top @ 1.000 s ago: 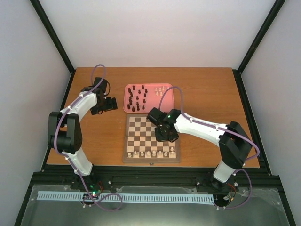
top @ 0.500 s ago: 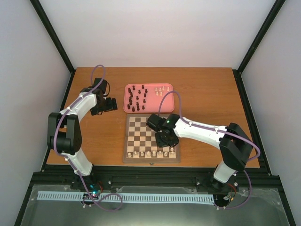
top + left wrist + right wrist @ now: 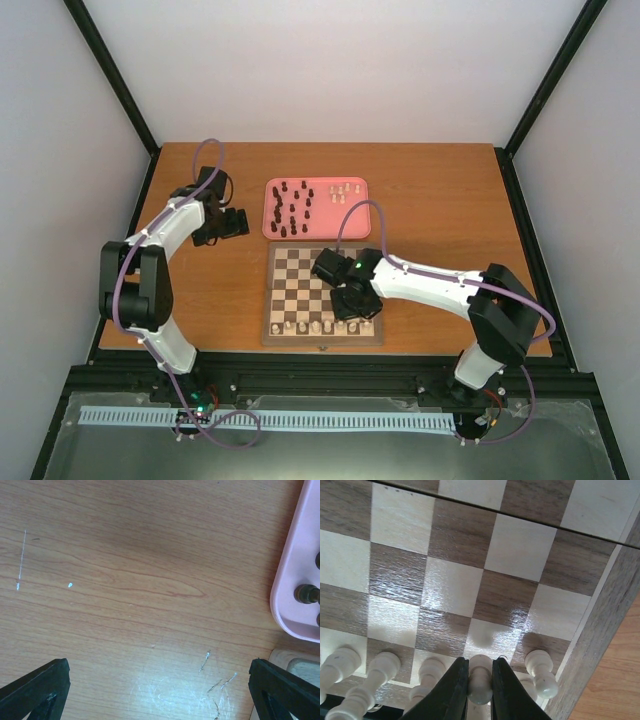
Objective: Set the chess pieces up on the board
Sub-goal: Place the chess piece on the chessboard.
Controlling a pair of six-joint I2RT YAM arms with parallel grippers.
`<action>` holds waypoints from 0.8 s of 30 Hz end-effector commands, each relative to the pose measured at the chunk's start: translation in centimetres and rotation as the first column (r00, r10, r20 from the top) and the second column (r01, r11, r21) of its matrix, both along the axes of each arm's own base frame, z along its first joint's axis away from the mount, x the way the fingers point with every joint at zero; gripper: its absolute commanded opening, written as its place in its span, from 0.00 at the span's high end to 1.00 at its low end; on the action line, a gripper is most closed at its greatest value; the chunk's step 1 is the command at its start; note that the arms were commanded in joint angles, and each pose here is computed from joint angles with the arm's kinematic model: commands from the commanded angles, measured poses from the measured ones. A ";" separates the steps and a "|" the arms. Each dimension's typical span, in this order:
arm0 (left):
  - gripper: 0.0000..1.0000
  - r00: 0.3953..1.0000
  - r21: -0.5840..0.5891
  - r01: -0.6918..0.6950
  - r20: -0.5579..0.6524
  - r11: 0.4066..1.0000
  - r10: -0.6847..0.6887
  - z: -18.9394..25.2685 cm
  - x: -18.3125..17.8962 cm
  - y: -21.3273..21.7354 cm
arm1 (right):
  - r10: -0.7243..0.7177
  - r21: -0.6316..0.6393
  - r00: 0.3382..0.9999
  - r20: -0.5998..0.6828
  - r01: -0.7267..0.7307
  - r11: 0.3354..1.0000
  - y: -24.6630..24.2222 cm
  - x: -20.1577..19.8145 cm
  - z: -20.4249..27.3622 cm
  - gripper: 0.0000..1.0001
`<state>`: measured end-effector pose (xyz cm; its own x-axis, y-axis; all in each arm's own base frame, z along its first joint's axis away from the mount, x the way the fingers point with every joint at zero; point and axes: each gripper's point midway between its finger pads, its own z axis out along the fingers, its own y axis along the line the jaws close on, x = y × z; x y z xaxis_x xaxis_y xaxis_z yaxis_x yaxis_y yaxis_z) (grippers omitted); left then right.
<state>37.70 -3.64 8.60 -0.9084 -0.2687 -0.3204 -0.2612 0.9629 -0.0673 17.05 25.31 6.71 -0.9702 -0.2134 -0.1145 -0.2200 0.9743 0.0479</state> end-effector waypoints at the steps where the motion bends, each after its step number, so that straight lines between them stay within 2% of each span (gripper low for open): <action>1: 0.00 0.999 -0.013 -0.009 0.045 1.000 0.010 1.1 0.4 -0.2 | 0.005 -0.013 1.000 0.001 -0.005 1.000 -0.2 -0.4 -0.6 0.87; 24: 0.00 0.998 -0.003 -0.008 0.061 1.000 0.009 1.6 0.0 0.0 | 0.026 -0.043 1.000 -0.007 -0.026 0.999 -0.1 -0.1 -1.6 0.84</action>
